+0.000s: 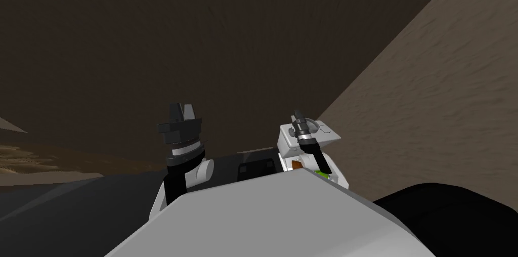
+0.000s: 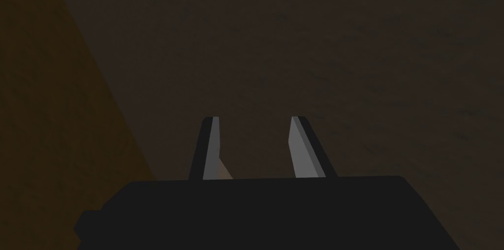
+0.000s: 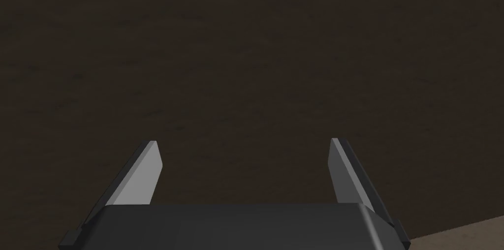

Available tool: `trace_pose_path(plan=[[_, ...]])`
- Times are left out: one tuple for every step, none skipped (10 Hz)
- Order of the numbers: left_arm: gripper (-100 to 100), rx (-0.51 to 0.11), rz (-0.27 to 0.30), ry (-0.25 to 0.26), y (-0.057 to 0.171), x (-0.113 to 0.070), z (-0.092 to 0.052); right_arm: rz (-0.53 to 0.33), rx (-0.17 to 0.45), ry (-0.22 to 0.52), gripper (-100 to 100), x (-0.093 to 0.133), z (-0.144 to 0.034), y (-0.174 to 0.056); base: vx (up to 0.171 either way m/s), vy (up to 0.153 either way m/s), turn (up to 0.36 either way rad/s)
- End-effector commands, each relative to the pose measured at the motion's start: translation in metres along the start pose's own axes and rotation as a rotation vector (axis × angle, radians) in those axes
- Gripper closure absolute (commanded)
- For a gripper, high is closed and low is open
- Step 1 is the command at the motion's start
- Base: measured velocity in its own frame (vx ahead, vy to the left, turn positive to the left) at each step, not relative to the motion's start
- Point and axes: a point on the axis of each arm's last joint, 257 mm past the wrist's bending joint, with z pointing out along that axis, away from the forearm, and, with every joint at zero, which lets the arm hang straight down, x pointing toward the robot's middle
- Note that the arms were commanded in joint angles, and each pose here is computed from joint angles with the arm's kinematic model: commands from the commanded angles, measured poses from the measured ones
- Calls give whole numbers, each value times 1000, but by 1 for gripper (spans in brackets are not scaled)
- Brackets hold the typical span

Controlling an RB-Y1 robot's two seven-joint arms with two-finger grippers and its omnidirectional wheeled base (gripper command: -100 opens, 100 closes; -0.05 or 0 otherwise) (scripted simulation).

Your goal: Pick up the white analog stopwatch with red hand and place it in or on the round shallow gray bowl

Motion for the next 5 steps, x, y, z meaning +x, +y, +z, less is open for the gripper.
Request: trace_pose_path(plan=[[0,0,0,0,0,0,0,-74,68,33,-100,-3,-9,-26,-176,46,129],[0,0,0,0,0,0,0,-119,111,53,-100,-6,-16,-43,-140,91,162],[0,0,0,0,0,0,0,-164,154,73,-100,-10,-25,-60,-167,99,156],[0,0,0,0,0,0,0,-164,154,73,-100,-10,-25,-60,-115,49,43],[0,0,0,0,0,0,0,-208,198,93,-100,-15,-34,-76,-86,45,111]])
